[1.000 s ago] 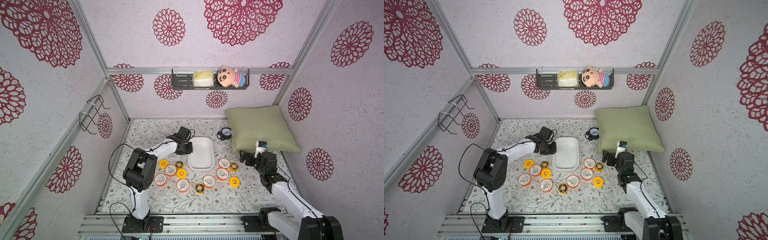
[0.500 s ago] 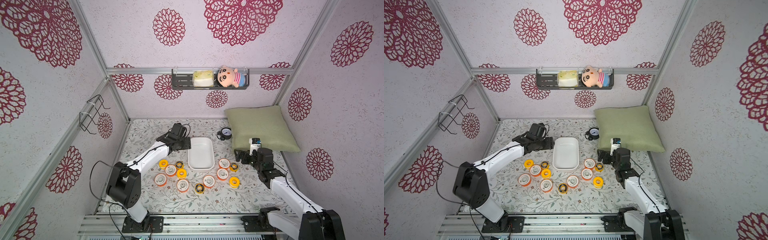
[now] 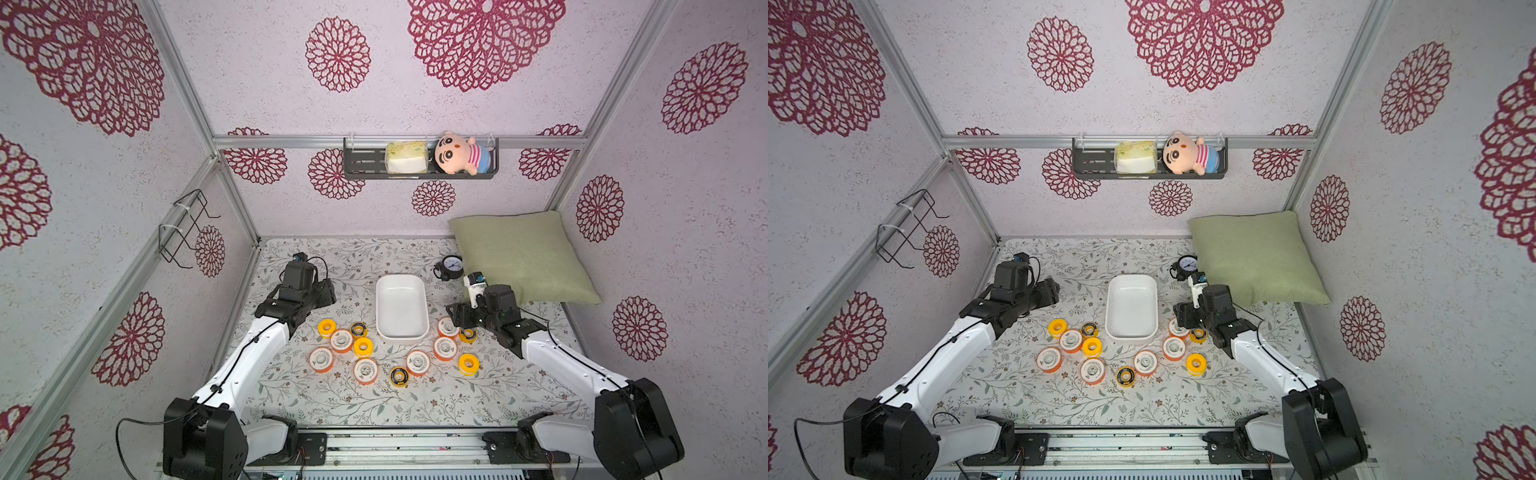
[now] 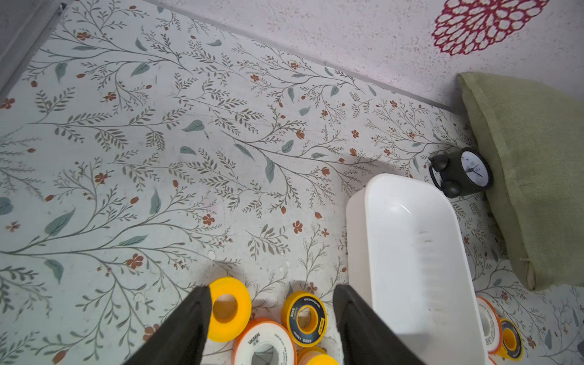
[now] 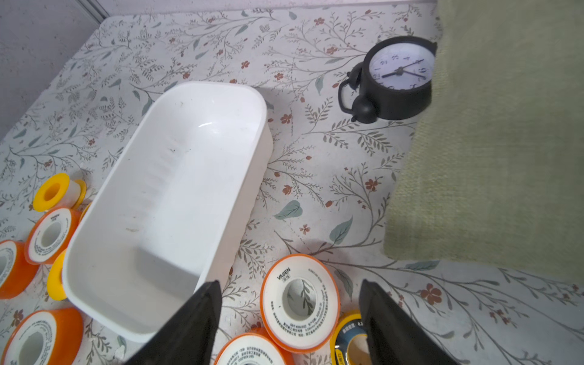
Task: Put the sealing tape into the storage box
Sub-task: Pick up the sealing tape at the center of the board.
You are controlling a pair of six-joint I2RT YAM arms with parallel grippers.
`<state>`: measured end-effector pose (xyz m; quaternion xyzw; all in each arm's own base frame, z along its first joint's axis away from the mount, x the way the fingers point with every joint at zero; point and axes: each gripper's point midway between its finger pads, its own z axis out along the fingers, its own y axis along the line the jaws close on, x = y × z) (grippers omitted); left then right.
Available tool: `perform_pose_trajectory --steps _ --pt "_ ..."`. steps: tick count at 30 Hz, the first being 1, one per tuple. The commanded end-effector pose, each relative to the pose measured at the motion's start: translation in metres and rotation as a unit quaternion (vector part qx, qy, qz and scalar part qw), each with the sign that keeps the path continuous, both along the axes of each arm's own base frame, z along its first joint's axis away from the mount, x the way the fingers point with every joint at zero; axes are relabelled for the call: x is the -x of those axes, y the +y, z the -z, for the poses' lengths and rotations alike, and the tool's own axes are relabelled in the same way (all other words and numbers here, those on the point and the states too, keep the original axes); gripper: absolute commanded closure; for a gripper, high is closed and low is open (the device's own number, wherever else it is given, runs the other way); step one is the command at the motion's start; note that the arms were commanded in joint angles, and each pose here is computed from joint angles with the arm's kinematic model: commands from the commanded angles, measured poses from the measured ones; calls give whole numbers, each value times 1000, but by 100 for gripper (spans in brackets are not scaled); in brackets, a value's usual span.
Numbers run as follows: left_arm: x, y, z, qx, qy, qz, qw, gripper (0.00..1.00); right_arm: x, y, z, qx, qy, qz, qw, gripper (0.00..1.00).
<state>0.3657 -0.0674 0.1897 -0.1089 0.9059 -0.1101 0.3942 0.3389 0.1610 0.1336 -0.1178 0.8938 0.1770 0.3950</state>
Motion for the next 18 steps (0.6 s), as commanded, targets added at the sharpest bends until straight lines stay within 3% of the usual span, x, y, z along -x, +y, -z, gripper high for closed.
perform_pose_trajectory --steps 1,5,10,18 --pt "-2 -3 -9 18 -26 14 999 32 -1 6 5 20 19 -9 1000 29" --pt "-3 -3 -6 24 -26 15 999 32 0 16 15 36 40 -19 998 36" --pt "-3 -3 -3 24 -20 16 999 32 2 28 29 54 71 -36 995 56" --pt "-3 -2 -3 25 -20 16 999 32 5 38 50 98 97 -41 990 57"
